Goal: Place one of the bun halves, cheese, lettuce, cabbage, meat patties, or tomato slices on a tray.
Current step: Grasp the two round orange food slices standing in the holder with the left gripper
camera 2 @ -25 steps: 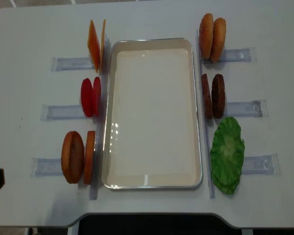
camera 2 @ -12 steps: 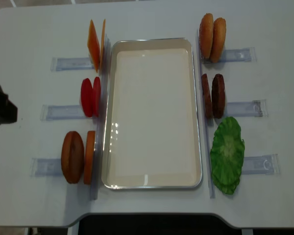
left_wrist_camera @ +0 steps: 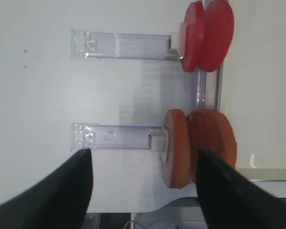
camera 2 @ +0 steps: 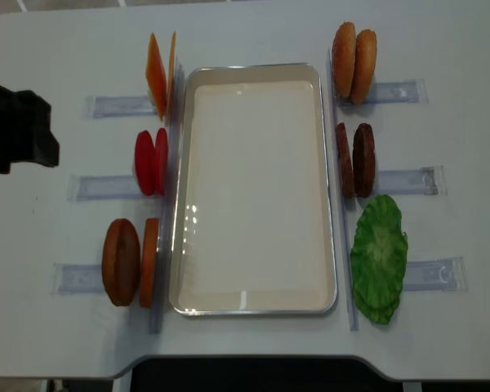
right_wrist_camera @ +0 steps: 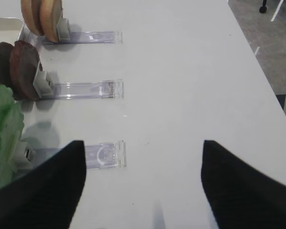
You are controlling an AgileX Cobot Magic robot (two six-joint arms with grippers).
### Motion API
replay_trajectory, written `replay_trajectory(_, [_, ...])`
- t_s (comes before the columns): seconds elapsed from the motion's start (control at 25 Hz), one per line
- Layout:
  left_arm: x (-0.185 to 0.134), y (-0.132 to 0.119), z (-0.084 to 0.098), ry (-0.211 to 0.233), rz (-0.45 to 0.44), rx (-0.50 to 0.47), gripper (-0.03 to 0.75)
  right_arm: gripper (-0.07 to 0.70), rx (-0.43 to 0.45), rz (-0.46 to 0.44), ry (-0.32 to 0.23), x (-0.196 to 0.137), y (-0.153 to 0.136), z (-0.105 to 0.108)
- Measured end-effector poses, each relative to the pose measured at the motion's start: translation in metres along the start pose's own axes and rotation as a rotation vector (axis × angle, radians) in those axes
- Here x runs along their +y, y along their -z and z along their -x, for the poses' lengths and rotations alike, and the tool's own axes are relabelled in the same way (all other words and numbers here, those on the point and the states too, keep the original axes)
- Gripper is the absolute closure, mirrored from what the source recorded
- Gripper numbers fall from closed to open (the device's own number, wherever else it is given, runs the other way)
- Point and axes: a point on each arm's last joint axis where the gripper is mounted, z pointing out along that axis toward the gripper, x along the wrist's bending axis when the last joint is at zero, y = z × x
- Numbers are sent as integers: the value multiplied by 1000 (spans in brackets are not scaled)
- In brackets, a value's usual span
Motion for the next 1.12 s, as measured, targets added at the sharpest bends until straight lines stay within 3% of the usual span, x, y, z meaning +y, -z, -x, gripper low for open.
replay_trajectory(0.36, [-28, -23, 37, 2, -105, -13, 199, 146, 0, 0, 0, 0, 0, 0])
replay_trajectory(0.64, [-36, -29, 60, -12, -121, 13, 199, 146, 0, 0, 0, 0, 0, 0])
replay_trajectory(1.12, [-41, -72, 103, -69, -228, 96, 199, 146, 0, 0, 0, 0, 0, 0])
